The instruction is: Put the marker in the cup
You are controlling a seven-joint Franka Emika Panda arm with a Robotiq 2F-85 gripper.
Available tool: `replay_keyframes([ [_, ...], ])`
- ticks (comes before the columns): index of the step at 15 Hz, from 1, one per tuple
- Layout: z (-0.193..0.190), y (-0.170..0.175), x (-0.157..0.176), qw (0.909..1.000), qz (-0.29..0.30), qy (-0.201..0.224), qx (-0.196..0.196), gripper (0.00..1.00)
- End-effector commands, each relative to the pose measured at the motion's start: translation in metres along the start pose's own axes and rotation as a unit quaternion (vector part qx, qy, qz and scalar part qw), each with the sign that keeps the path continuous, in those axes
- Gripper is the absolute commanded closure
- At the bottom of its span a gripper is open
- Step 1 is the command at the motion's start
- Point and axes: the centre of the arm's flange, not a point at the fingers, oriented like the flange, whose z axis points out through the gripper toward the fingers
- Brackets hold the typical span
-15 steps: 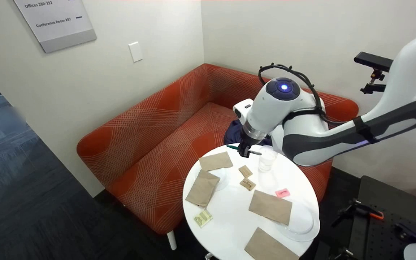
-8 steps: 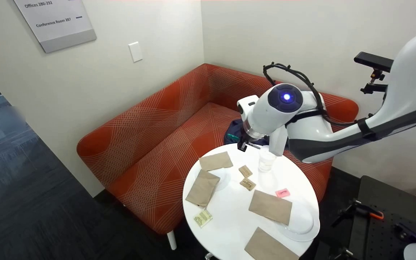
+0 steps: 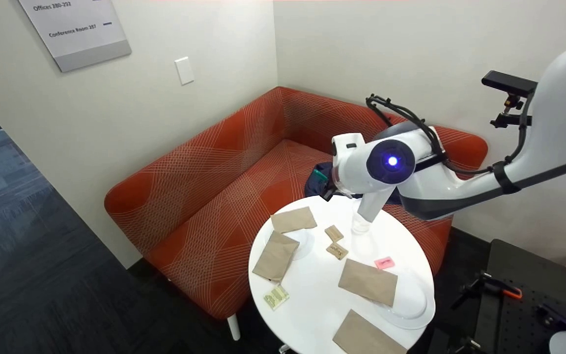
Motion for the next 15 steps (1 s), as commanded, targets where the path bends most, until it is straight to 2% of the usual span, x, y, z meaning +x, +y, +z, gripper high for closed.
replay_keyframes([
  [1,0.000,-0.010,0.000,0.9972,0.047,0.009,-0.057,0.96],
  [4,0.000,-0.016,0.002,0.9911,0.080,0.016,-0.105,0.96],
  [7,-0.002,-0.021,0.003,0.9801,0.118,0.027,-0.158,0.96],
  [13,0.005,-0.025,0.006,0.9513,0.200,0.053,-0.228,0.96],
  [15,0.009,-0.023,0.006,0.9386,0.232,0.063,-0.247,0.96],
])
